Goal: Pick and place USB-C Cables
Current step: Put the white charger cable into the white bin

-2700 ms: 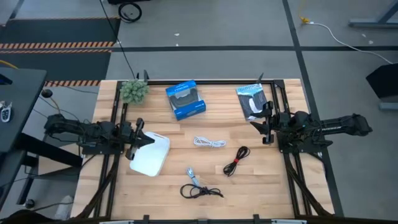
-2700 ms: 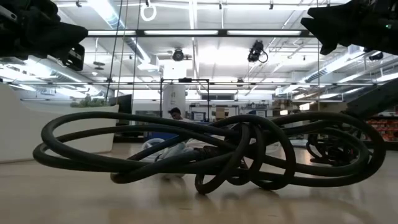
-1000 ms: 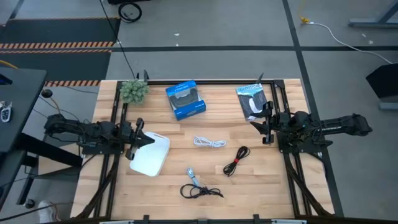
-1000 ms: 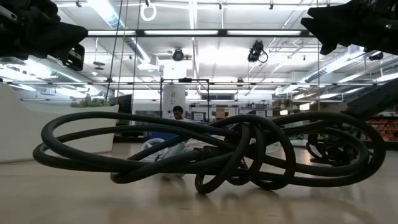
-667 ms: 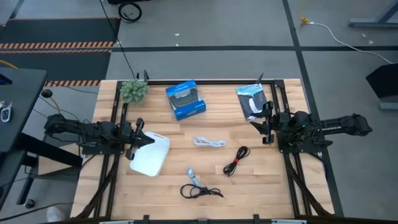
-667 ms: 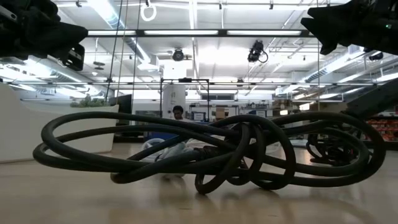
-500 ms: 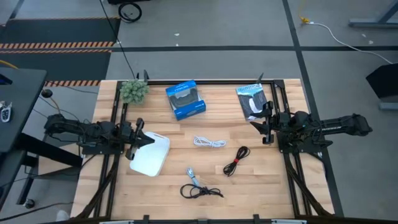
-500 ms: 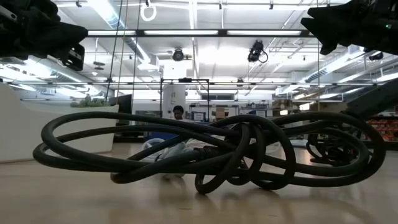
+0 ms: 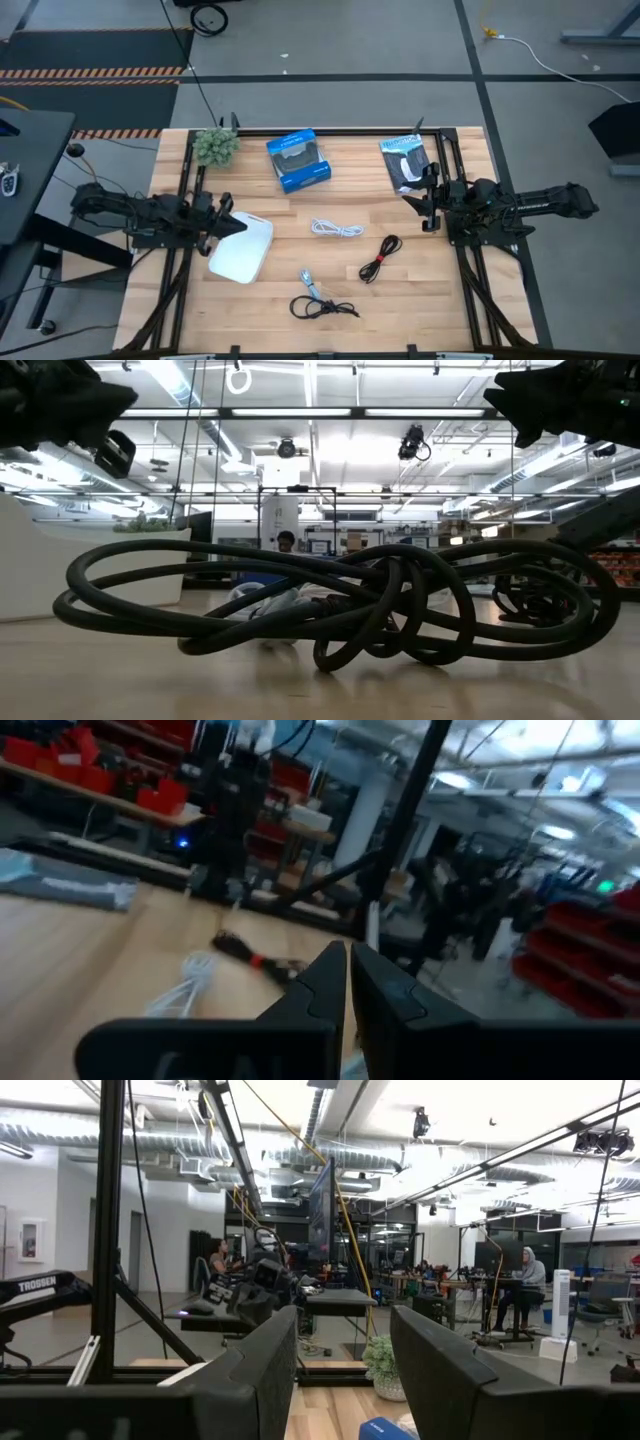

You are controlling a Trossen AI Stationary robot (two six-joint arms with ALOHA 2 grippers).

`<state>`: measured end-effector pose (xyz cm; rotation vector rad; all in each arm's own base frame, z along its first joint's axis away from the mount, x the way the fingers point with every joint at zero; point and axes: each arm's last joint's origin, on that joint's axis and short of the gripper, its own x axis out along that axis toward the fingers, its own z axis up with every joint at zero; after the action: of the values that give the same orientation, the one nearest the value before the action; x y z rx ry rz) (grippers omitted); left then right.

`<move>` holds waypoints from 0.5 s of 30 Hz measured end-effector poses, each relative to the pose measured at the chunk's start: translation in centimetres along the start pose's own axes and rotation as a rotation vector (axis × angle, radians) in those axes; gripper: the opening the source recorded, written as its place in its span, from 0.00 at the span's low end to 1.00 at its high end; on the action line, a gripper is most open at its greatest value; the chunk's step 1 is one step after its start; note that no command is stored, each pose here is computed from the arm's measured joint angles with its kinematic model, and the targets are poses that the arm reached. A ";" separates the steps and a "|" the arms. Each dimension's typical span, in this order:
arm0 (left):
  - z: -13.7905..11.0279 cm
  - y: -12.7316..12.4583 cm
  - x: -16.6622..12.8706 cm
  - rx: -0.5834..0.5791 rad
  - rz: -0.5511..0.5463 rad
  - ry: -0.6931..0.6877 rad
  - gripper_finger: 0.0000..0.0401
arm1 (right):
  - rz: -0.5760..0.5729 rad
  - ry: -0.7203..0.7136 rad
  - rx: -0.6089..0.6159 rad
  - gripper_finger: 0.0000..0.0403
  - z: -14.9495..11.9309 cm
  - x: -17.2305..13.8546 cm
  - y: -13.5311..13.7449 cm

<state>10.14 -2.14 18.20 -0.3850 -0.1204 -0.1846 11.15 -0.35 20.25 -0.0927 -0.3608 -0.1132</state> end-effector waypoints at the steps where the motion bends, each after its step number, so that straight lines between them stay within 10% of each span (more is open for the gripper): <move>1: 0.2 -0.1 0.1 -0.018 -0.006 -0.024 0.07 | 0.000 0.000 0.000 0.42 0.0 0.0 0.0; 15: 0.7 -0.1 2.5 -0.072 0.044 -0.143 0.07 | 0.000 0.000 0.000 0.42 0.0 0.0 0.0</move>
<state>12.53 -2.41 19.23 -0.4722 -0.2467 -0.1175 11.15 -0.36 20.26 -0.0927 -0.3610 -0.1134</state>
